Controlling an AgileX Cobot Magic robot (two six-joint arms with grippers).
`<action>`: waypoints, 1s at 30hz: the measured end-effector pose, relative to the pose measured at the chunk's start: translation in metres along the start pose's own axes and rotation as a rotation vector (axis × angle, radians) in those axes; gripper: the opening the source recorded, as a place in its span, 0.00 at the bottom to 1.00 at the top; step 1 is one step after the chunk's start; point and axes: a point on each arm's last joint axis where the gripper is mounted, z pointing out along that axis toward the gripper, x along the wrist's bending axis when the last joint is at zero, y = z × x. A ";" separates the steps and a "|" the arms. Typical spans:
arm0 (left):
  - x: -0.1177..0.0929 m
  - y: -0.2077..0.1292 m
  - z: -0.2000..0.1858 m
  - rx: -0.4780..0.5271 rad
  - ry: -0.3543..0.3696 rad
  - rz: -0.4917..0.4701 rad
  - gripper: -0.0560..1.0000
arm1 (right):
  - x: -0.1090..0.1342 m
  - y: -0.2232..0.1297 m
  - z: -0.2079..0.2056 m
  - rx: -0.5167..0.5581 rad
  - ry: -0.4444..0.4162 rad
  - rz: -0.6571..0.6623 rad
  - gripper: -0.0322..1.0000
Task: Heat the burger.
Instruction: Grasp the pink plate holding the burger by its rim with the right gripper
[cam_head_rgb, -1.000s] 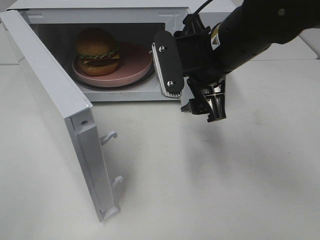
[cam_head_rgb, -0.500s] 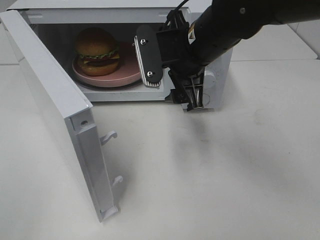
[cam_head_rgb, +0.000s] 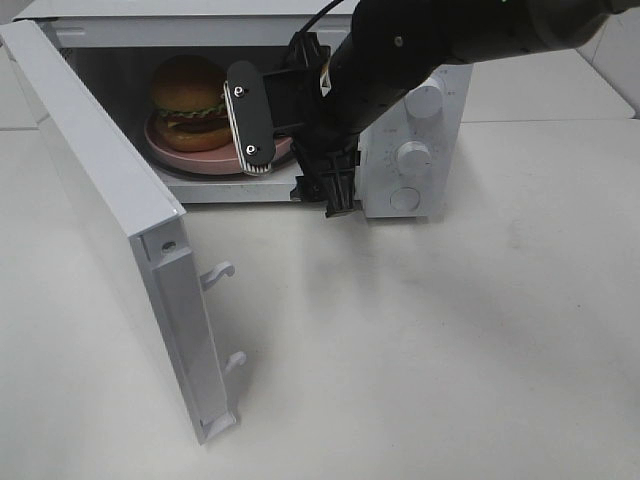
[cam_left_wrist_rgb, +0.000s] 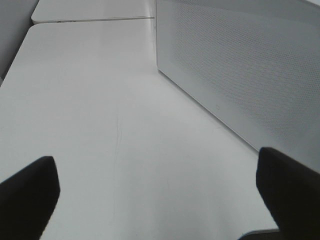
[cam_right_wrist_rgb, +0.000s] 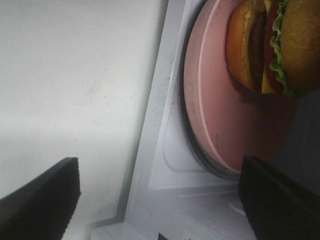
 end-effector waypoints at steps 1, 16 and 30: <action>0.000 0.000 0.000 0.000 0.000 0.000 0.99 | -0.002 0.001 0.004 0.000 -0.001 0.002 0.84; 0.000 0.000 0.000 0.000 0.000 0.000 0.99 | -0.015 0.010 0.057 -0.001 -0.004 0.025 0.82; 0.000 0.000 0.000 0.000 0.000 0.000 0.99 | -0.024 0.015 0.091 0.010 -0.012 0.056 0.81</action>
